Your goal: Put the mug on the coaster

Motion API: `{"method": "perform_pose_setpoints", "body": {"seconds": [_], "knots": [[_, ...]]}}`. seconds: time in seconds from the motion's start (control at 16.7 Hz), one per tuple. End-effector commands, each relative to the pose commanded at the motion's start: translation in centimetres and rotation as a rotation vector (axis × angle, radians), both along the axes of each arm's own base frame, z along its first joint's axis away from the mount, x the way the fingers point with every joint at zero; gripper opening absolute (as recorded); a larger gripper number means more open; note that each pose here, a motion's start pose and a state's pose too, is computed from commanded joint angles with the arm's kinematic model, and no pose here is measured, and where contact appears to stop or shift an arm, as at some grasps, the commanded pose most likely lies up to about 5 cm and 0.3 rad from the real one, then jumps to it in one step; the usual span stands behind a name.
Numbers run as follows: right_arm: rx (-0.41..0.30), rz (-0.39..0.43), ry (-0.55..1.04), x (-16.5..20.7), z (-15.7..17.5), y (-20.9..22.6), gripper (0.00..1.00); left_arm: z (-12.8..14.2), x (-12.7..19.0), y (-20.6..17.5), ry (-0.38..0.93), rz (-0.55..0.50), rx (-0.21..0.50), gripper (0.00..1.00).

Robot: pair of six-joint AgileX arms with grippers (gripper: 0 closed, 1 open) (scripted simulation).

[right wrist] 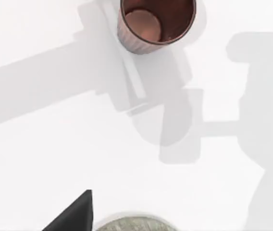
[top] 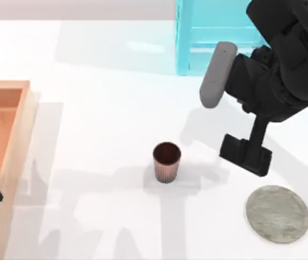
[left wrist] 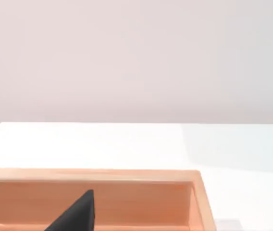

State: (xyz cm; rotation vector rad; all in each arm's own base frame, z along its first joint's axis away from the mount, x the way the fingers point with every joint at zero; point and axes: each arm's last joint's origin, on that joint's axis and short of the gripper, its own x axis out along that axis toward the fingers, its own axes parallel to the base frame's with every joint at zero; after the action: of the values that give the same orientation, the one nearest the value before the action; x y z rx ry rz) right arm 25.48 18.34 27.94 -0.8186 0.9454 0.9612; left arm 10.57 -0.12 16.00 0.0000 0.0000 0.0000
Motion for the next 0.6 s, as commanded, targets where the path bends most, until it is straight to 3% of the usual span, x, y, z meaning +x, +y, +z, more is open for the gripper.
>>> {"method": "perform_pose_setpoints", "body": {"seconds": [0.3,0.6], "knots": [[-0.146,0.196,0.093,2.9,0.1,7.0,1.00,0.0,0.0,0.0,0.000,0.000,0.000,1.00],[-0.289,0.293,0.191,4.6,-2.2,11.5,1.00,0.0,0.0,0.0,0.000,0.000,0.000,1.00]]}}
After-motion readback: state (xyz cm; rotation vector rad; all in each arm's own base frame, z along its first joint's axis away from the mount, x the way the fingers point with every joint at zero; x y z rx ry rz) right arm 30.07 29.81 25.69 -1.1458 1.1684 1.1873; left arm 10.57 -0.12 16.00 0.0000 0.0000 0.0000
